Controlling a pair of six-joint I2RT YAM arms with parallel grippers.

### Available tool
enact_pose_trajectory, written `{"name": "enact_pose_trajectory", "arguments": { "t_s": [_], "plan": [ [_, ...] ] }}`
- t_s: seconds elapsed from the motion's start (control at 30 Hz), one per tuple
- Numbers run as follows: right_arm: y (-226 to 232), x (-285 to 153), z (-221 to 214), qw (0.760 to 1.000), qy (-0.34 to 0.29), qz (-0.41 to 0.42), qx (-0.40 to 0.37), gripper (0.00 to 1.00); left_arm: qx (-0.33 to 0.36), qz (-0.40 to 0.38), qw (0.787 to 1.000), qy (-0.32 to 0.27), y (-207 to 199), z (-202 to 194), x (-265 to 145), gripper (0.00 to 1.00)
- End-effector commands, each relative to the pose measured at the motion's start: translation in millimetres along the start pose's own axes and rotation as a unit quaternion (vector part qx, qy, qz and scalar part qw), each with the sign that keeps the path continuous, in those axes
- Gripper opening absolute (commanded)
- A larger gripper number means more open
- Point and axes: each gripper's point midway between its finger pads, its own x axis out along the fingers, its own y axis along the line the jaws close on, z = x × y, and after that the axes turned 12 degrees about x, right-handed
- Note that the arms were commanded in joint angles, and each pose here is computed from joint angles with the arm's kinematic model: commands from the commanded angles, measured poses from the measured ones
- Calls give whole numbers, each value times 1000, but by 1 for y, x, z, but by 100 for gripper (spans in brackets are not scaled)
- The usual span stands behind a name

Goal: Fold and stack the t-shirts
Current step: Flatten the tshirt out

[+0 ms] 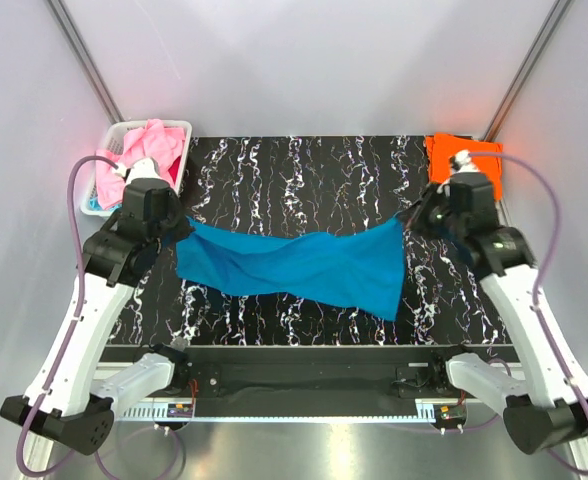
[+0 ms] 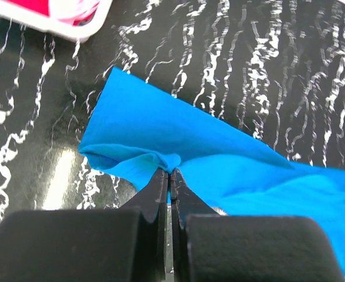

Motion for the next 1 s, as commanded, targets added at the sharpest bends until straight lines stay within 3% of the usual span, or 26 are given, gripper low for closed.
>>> {"name": "enact_pose_trajectory", "arguments": {
  "t_s": [0.0, 0.17, 0.37, 0.7, 0.87, 0.97],
  "plan": [
    [15, -52, 23, 998, -37, 7, -55, 0, 32, -61, 994, -87, -14, 48, -34, 0],
    [67, -105, 54, 988, -76, 82, -102, 0, 45, -104, 983, -143, -29, 88, -65, 0],
    [102, -169, 72, 972, -125, 143, -141, 0, 45, -161, 957, -238, -36, 132, -131, 0],
    [144, -296, 77, 913, -219, 269, -214, 0, 64, -212, 910, -349, -16, 128, -223, 0],
    [155, -348, 74, 880, -264, 320, -231, 0, 63, -221, 903, -363, -9, 115, -237, 0],
    [158, -355, 78, 873, -280, 325, -231, 0, 54, -206, 906, -365, -3, 116, -235, 0]
  ]
}}
